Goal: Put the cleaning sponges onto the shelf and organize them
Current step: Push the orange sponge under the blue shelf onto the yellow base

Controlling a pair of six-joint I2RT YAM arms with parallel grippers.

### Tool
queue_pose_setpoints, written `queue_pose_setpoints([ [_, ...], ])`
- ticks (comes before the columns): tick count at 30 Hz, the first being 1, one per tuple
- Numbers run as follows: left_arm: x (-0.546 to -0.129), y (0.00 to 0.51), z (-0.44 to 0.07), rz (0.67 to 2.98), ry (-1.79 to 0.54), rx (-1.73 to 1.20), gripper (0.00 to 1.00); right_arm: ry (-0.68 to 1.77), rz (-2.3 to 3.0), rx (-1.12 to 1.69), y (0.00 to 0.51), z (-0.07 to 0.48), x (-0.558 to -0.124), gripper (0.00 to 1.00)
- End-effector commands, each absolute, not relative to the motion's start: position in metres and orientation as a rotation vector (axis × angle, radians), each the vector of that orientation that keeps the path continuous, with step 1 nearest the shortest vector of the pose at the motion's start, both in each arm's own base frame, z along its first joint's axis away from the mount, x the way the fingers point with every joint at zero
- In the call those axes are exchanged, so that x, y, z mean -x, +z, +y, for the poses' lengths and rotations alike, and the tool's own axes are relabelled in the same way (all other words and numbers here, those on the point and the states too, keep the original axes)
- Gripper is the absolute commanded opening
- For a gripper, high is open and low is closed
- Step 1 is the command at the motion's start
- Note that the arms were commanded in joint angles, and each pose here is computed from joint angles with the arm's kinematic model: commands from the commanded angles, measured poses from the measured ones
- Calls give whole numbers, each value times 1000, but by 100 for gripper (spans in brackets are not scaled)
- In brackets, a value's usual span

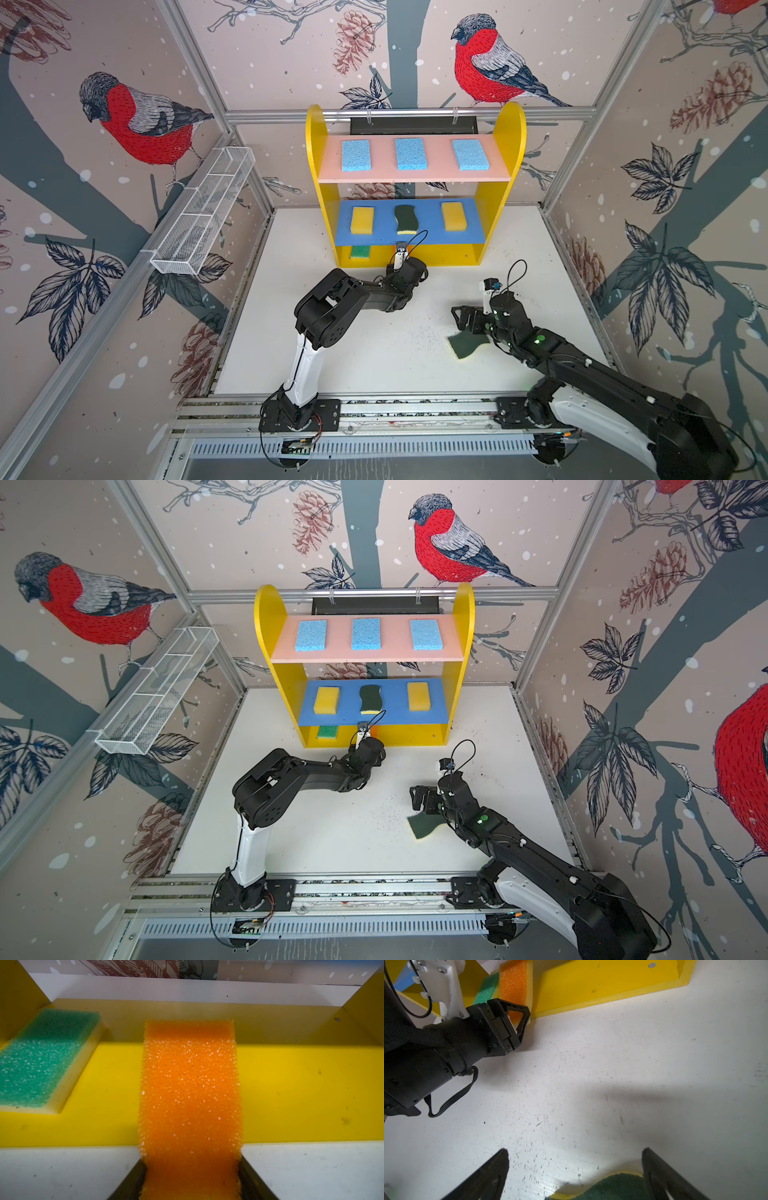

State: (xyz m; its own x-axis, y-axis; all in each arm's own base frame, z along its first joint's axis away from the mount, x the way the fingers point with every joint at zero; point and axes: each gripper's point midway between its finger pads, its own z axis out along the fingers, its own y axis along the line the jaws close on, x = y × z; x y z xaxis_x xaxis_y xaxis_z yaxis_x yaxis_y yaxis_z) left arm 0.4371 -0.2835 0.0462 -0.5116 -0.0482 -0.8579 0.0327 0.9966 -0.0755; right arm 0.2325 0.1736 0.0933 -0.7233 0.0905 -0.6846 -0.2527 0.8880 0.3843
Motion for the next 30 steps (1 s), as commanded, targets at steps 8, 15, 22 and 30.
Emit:
queue_pose_setpoints([
  [8, -446, 53, -287, 2045, -137, 56, 61, 604, 2270, 129, 99, 175, -235, 100],
  [15, -447, 46, -289, 2054, -139, 52, 62, 605, 2273, 123, 97, 174, -234, 100],
  [22, -447, 41, -290, 2063, -140, 49, 63, 605, 2265, 117, 98, 172, -233, 99],
  [30, -449, 38, -292, 2071, -134, 43, 66, 602, 2268, 116, 97, 172, -233, 99],
])
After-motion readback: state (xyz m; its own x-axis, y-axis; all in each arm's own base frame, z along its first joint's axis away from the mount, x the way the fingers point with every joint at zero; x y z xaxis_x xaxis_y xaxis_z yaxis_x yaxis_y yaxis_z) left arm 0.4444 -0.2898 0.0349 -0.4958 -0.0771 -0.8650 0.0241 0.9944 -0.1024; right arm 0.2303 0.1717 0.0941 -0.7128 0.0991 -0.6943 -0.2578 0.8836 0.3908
